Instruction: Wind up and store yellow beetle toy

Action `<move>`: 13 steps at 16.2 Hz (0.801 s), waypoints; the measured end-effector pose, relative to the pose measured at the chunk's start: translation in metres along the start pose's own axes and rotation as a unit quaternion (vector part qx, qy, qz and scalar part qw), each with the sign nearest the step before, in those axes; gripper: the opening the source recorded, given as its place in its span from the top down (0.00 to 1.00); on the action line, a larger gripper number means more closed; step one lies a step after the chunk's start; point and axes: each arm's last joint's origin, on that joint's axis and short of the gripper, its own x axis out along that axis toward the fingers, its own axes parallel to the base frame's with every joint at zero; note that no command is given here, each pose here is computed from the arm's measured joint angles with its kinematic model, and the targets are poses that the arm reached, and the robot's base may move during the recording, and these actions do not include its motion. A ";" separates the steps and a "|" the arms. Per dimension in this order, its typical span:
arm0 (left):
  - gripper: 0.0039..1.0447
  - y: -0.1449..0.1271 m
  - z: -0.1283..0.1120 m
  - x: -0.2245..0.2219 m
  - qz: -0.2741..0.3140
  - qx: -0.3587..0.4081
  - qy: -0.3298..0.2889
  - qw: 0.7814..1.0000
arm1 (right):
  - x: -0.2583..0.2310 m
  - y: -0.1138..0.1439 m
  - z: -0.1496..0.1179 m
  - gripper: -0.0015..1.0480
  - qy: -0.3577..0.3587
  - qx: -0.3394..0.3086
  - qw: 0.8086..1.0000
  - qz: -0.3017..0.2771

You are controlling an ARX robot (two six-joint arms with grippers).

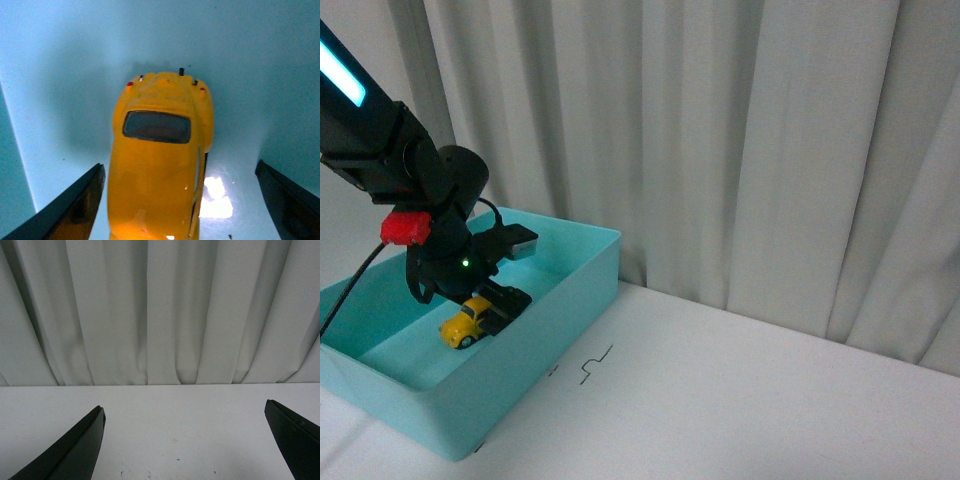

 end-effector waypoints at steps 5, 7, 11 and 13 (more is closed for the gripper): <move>0.06 0.011 0.012 -0.038 -0.023 -0.032 -0.078 0.996 | 0.000 0.000 0.000 0.06 0.000 0.000 1.000 0.000; 0.06 0.025 0.017 -0.069 -0.027 -0.048 -0.147 0.988 | 0.000 0.000 0.000 0.06 0.000 0.000 1.000 0.000; 0.06 0.026 -0.007 -0.158 -0.028 -0.027 -0.297 0.954 | 0.000 0.000 0.000 0.06 0.000 0.000 1.000 0.000; 0.06 0.008 -0.028 -0.205 -0.033 -0.005 -0.359 0.933 | 0.000 0.000 0.000 0.06 0.000 0.000 1.000 0.000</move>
